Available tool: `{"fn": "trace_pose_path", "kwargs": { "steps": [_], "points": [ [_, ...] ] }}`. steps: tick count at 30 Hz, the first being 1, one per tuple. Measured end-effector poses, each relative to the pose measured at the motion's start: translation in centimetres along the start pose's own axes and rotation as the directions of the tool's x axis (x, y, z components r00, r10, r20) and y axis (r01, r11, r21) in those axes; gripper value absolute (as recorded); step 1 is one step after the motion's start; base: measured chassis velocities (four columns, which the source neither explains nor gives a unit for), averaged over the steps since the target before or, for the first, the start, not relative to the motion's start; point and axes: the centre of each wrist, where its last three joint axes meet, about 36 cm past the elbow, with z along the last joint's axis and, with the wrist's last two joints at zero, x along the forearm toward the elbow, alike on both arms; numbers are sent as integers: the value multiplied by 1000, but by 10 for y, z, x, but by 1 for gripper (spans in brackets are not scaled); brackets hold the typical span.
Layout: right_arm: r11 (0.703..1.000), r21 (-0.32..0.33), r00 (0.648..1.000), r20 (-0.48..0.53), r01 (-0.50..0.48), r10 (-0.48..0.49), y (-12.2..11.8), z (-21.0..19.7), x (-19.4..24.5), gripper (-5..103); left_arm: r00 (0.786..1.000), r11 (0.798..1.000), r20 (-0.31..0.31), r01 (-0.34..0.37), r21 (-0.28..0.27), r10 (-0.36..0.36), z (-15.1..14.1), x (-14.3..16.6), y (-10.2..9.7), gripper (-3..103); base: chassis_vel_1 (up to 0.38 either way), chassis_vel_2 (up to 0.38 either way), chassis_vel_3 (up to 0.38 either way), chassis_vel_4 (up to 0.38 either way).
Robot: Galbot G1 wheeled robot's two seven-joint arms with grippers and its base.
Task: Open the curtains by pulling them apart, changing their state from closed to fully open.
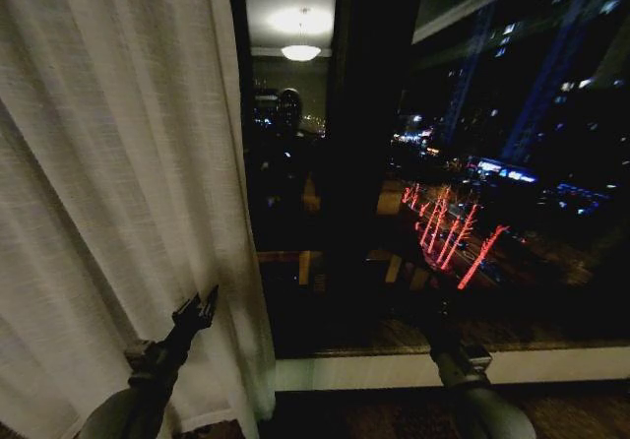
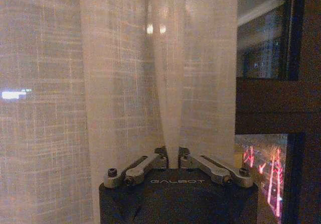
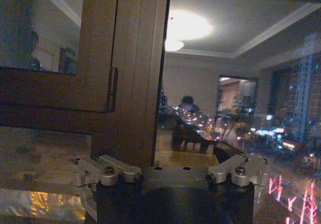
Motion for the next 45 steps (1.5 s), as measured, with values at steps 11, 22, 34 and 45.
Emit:
{"fn": "trace_pose_path", "kwargs": {
  "steps": [11, 22, 34, 45],
  "points": [
    [998, 66, 1000, 18, -3, 2, 2, -1, 0, 100, 1000, 1000, 11, 7, -20, -6, -8, 8, 2, 0, 0, 0, 0, 0],
    [998, 63, 1000, 22, -7, 5, 3, 2, 0, 100, 1000, 1000, 20, 6, -12, -6, -11, 9, 2, 0, 42, 30, -32, -30],
    [998, 68, 1000, 19, 3, -4, 2, 4, -1, 100, 1000, 1000, 21, 16, -11, -16, -11, 11, 3, 0, 224, 220, -222, -229],
    [997, 77, 1000, 27, 14, -16, 1, 3, -5, 100, 999, 1000, 28, 27, -7, -26, -14, 16, 0, 0, 341, 324, -342, -333]
  ]
}}
